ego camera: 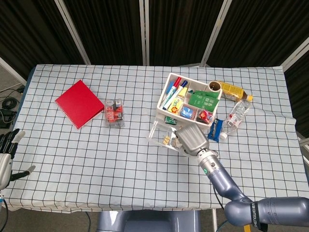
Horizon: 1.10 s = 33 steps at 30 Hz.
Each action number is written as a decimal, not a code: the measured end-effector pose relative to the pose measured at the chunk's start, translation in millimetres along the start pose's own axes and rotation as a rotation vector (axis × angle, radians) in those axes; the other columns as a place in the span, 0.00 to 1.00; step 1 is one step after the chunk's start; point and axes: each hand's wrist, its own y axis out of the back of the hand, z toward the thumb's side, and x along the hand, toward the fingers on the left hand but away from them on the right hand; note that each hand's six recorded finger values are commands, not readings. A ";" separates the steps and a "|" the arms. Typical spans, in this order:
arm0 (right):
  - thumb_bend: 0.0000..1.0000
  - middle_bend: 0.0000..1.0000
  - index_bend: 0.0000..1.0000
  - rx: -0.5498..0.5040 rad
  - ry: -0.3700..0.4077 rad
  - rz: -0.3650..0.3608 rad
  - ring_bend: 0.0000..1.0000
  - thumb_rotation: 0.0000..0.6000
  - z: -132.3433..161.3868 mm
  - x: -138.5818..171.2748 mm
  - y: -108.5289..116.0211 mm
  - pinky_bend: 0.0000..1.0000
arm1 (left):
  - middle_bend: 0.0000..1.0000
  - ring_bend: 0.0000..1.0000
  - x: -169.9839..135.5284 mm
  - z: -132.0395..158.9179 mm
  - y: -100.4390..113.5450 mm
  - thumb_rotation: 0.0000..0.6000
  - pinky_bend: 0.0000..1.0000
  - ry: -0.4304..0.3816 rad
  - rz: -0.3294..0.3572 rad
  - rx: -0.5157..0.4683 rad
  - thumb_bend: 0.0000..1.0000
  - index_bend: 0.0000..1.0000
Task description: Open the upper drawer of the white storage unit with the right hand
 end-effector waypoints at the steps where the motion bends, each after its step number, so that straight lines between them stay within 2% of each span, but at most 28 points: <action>1: 0.29 1.00 0.65 0.001 0.000 -0.005 1.00 1.00 0.2 0.7 2.0 0.73 | 0.00 0.00 0.0 -0.2 0.0 1.00 0.00 0.001 0.000 -0.001 0.07 0.00; 9: 0.29 1.00 0.66 -0.011 -0.004 -0.056 1.00 1.00 -0.4 10.4 22.3 0.73 | 0.00 0.00 0.1 -1.0 0.5 1.00 0.00 0.001 -0.002 -0.001 0.07 0.00; 18: 0.28 1.00 0.66 -0.041 -0.049 -0.123 1.00 1.00 -21.5 30.8 48.0 0.73 | 0.00 0.00 -0.7 -0.2 0.7 1.00 0.00 -0.001 -0.001 -0.003 0.07 0.00; 26: 0.28 1.00 0.65 -0.094 -0.157 -0.231 1.00 1.00 -70.9 63.5 74.7 0.73 | 0.00 0.00 -1.6 0.4 1.5 1.00 0.00 -0.002 0.002 -0.003 0.07 0.00; 33: 0.27 1.00 0.64 -0.147 -0.269 -0.280 1.00 1.00 -122.7 88.2 75.1 0.73 | 0.00 0.00 -2.2 1.4 1.8 1.00 0.00 -0.003 0.004 -0.002 0.07 0.00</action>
